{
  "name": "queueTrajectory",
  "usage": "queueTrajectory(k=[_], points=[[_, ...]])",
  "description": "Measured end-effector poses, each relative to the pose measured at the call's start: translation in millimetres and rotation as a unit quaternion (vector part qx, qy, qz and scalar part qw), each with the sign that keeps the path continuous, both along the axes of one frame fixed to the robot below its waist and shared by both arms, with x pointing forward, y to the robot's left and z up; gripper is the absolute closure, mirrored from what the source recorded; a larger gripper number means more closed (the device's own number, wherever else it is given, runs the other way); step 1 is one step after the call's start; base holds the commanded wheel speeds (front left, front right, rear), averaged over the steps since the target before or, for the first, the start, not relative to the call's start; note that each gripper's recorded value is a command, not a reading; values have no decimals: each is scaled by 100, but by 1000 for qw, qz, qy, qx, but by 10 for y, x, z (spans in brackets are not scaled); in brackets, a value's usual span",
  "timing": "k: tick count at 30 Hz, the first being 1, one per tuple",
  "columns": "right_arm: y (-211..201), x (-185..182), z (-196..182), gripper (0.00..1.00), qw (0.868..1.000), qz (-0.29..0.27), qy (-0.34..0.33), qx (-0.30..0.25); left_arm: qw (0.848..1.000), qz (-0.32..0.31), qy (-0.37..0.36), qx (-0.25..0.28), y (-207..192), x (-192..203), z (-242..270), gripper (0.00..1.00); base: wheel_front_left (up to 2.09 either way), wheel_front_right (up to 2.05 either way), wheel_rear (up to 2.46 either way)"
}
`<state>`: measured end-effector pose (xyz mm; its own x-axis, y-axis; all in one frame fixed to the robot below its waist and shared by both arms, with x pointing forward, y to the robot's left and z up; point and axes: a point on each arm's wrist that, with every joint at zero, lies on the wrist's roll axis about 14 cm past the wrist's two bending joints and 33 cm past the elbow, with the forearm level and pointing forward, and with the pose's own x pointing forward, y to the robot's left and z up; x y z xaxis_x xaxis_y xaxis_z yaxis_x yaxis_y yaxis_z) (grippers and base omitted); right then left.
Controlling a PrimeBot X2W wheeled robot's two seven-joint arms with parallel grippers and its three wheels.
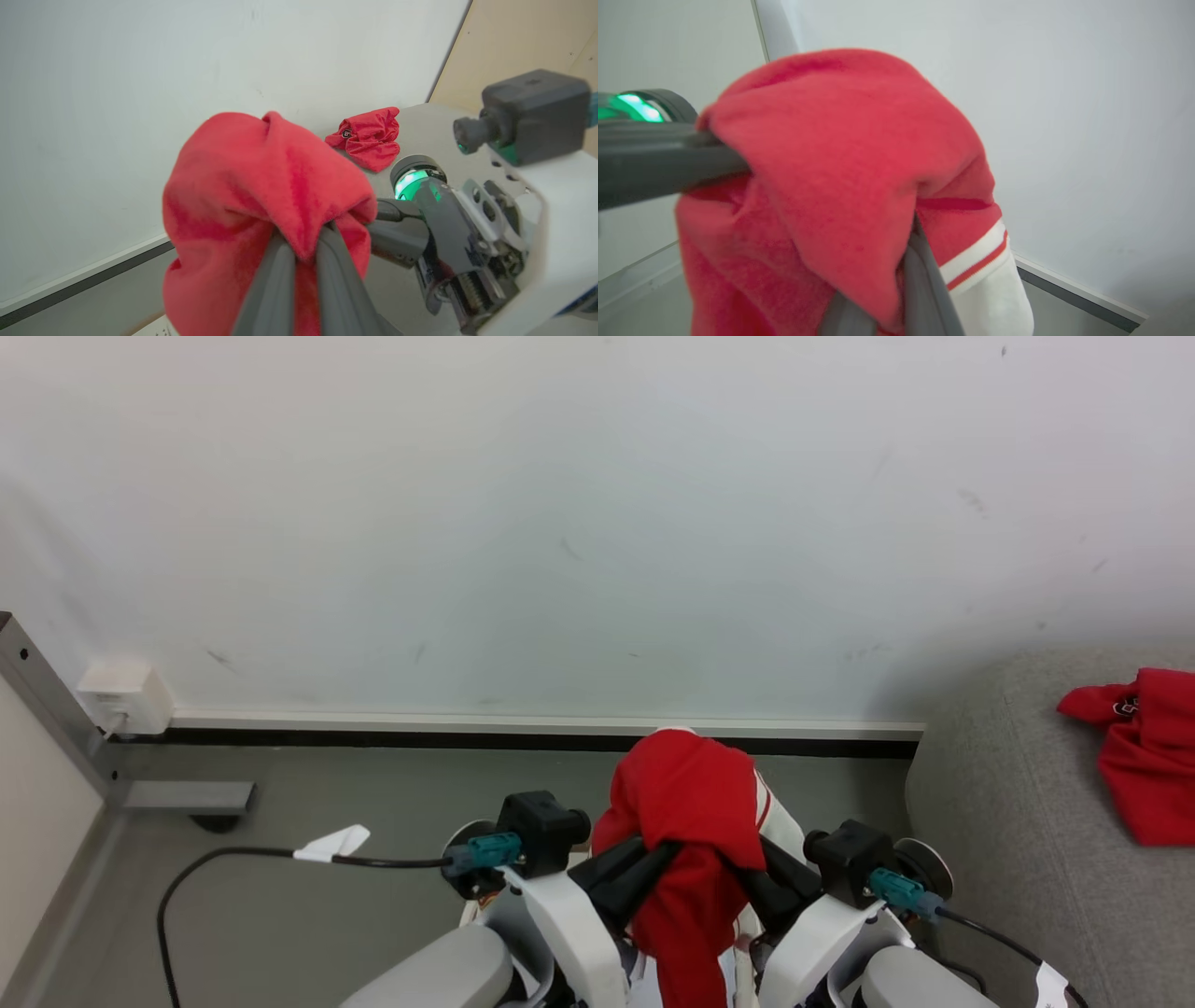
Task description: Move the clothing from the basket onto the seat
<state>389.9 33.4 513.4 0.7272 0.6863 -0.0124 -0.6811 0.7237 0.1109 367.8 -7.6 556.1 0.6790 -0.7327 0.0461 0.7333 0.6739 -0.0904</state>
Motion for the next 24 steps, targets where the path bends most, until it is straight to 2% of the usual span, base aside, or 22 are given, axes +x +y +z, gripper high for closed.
queueTrajectory(k=[10,11,12,13,14,24], points=[[-285,102,157,100,996,-56,5,63,1000,-6,11,6,-65,54,-115,100,0,0,0],[-327,122,193,100,996,-64,2,70,1000,-8,10,4,-86,52,-108,84,0,0,0],[-370,140,223,100,994,-71,1,78,1000,-11,7,1,-109,49,-94,58,0,0,0],[-406,146,240,100,993,-78,1,84,1000,-15,6,0,-136,43,-86,16,0,0,0],[-451,151,243,100,992,-85,2,88,1000,-19,5,-1,-163,37,-77,0,0,0,0],[-1193,277,491,100,976,-179,-35,116,996,-72,-37,-26,-513,-55,193,0,0,0,0]])
